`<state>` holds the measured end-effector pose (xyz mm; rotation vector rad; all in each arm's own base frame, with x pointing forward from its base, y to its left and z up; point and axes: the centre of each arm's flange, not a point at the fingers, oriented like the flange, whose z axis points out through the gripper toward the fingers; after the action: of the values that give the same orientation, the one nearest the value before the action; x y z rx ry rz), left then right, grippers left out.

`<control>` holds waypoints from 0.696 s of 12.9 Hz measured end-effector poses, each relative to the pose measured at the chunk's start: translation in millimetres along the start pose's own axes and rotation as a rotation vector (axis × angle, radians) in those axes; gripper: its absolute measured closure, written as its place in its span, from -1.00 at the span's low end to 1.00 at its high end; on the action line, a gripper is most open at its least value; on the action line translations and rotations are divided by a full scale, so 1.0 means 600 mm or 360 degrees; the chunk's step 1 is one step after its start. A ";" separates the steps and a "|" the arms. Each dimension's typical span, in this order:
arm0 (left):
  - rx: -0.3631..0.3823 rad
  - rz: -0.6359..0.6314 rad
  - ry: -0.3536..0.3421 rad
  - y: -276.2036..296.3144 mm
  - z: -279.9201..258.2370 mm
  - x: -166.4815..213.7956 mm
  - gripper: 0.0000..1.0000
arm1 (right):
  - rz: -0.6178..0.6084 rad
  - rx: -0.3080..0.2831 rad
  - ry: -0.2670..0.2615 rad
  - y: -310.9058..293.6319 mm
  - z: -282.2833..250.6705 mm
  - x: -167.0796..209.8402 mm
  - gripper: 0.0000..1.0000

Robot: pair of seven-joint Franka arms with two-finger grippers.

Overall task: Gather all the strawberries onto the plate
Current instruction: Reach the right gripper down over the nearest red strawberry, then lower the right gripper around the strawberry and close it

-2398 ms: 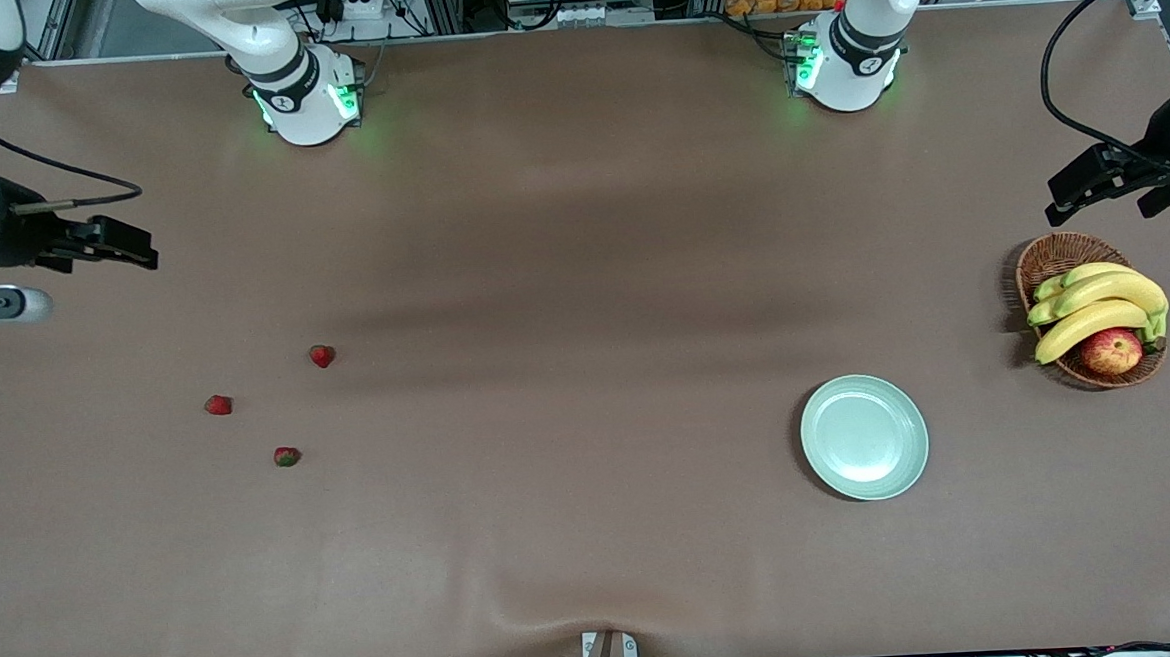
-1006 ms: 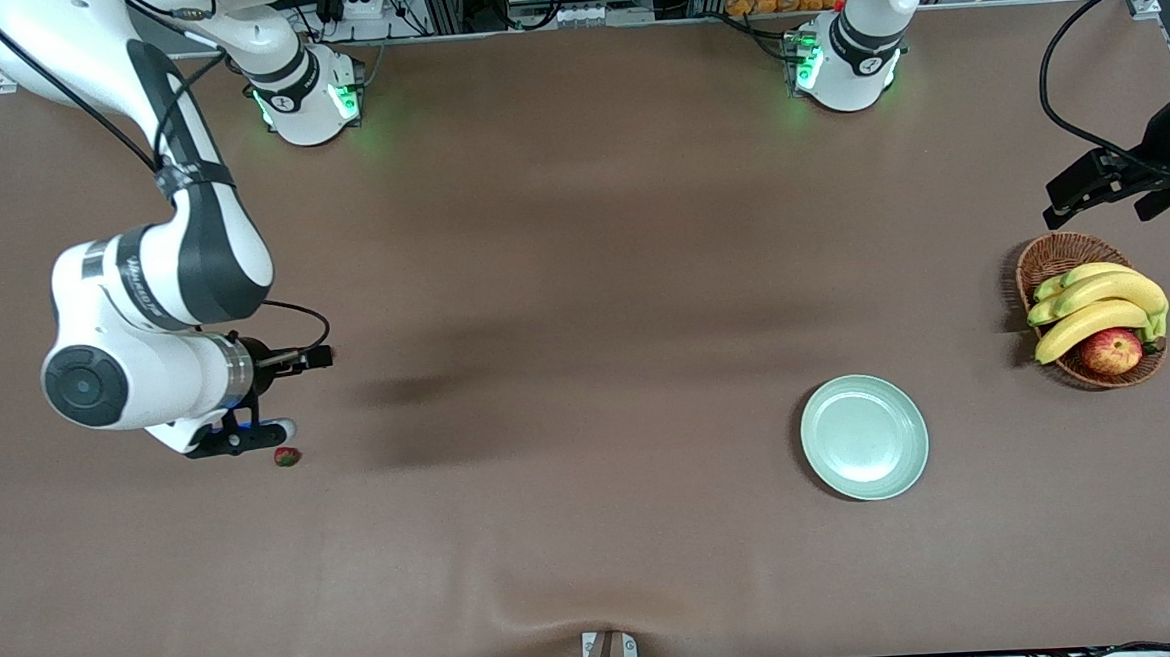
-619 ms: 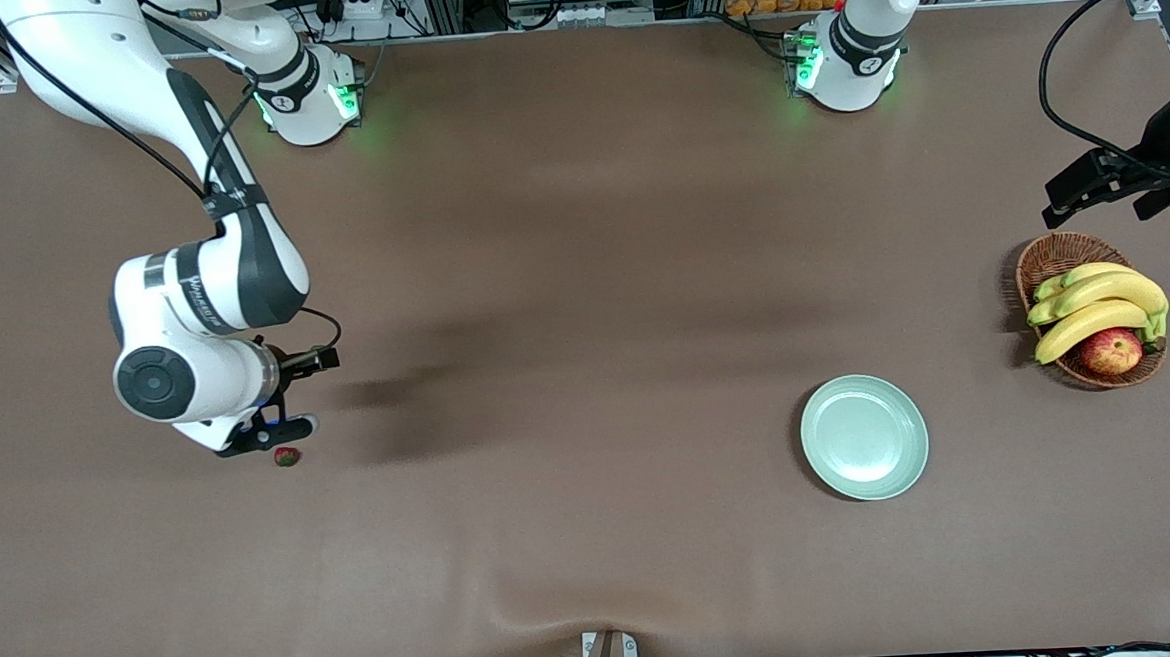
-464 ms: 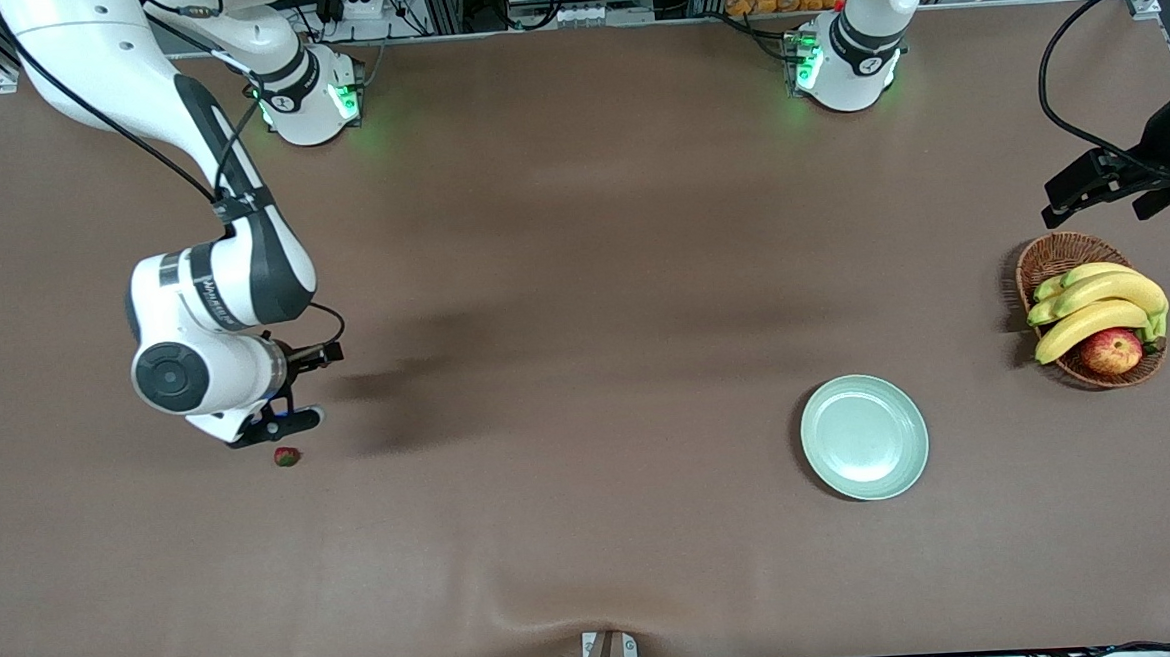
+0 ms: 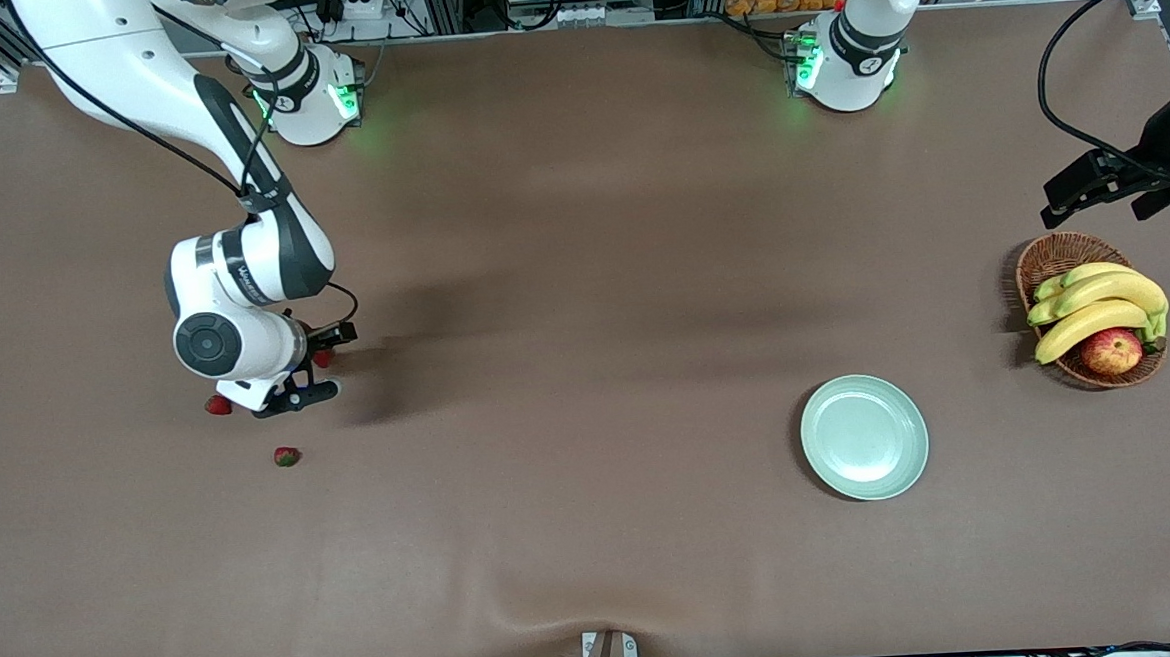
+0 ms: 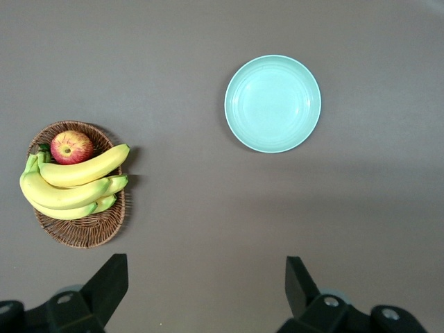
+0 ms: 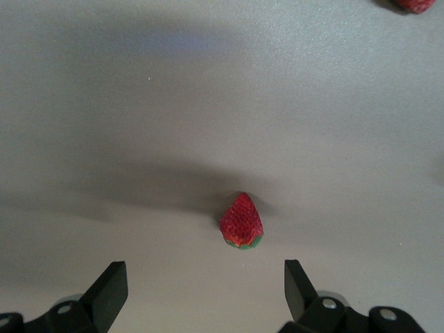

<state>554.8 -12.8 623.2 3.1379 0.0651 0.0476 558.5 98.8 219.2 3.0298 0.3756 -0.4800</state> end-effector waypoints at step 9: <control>0.0001 -0.0003 -0.0011 -0.001 0.006 0.003 -1.00 | 0.0032 -0.0006 0.0050 0.025 0.050 0.000 -1.00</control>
<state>556.5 -11.9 619.7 3.1381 0.0677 0.0366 553.4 81.6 190.6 3.0376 0.3470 -0.4302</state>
